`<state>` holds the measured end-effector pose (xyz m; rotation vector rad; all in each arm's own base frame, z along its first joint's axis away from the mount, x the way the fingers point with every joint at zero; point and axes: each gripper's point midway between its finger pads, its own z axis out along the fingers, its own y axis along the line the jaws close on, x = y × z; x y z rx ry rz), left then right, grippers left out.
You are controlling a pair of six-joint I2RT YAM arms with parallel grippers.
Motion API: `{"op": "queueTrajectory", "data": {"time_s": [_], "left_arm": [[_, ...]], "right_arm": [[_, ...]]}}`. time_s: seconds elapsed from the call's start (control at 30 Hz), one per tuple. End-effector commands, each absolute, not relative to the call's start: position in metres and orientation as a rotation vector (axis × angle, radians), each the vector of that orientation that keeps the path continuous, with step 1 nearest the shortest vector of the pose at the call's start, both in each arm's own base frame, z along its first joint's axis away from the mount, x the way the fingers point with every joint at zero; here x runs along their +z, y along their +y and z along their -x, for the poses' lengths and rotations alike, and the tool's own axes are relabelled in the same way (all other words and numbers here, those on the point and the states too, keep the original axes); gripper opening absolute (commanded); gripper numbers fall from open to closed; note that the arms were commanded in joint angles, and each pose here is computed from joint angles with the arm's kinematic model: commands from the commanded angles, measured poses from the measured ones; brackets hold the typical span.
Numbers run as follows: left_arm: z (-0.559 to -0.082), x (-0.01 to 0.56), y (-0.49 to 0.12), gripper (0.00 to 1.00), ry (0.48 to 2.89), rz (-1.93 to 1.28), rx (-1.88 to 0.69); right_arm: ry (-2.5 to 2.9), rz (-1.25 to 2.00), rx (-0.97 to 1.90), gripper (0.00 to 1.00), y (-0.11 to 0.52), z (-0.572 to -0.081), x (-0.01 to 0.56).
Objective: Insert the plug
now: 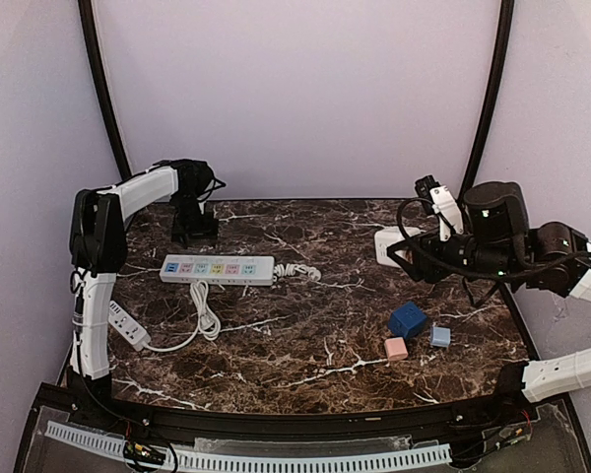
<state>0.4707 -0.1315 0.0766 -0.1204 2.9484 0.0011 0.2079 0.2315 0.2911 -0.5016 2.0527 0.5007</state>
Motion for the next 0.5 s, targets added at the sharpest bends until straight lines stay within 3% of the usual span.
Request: {"op": "queueTrajectory", "data": {"time_s": [0.0,0.2,0.47], "left_arm": [[-0.479,0.071,-0.127,0.80,2.957,0.084,0.003],[-0.480,0.053,-0.118,0.79,3.019,0.120,0.020],[-0.444,0.051,-0.118,0.79,3.135,0.141,0.004]], "right_arm": [[2.058,0.454,0.533,0.00,0.231,-0.205,0.294],[2.072,0.445,0.528,0.00,0.236,-0.206,0.293],[2.066,0.483,0.490,0.00,0.237,-0.208,0.291]]}}
